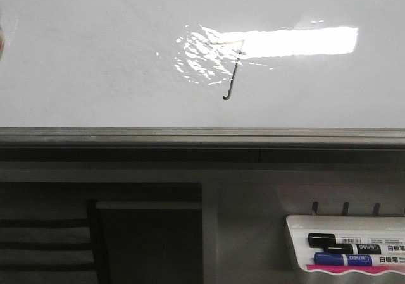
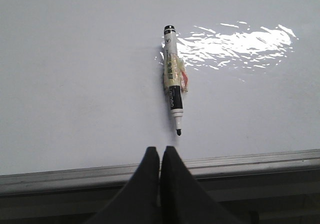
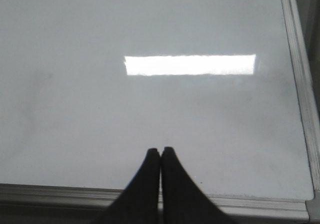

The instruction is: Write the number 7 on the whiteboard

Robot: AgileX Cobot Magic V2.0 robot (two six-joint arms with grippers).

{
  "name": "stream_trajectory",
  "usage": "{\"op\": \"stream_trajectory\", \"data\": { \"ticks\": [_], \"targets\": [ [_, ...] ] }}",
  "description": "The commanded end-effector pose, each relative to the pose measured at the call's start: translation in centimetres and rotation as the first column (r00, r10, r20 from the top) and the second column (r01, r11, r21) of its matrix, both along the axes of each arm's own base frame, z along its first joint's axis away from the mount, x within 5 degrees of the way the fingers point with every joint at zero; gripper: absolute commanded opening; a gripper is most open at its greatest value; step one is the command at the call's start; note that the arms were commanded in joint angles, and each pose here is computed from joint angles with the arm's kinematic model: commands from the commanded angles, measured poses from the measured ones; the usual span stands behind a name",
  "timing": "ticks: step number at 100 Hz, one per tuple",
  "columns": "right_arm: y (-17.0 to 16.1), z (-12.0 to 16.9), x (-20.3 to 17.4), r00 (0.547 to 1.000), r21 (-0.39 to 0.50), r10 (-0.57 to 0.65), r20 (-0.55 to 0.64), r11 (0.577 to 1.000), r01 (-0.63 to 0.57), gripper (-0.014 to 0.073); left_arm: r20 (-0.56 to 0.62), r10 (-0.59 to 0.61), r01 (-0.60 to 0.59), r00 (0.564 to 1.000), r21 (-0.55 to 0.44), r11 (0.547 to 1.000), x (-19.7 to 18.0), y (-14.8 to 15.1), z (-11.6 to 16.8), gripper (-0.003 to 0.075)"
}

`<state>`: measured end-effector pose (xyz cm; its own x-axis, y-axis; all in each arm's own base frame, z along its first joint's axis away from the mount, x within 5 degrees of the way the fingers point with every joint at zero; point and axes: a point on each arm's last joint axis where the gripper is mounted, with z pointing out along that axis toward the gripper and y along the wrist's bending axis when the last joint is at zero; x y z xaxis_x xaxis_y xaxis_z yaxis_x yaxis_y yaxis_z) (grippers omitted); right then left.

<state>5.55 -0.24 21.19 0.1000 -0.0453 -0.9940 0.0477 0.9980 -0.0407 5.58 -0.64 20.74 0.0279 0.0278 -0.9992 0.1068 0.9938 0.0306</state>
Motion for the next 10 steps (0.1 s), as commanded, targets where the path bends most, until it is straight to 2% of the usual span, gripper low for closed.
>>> {"op": "stream_trajectory", "data": {
  "ticks": [1,10],
  "targets": [
    [0.04,-0.16,-0.10,0.998,-0.017,0.000,0.069,1.000,0.001,-0.0071,0.073,0.013,-0.011,0.997,-0.027,1.000,-0.11,0.13,-0.29,-0.0020],
    [0.04,-0.16,-0.10,0.998,-0.017,0.000,0.069,1.000,0.001,-0.0071,0.073,0.013,-0.011,0.997,-0.027,1.000,-0.11,0.13,-0.29,-0.0020]
  ]
}}
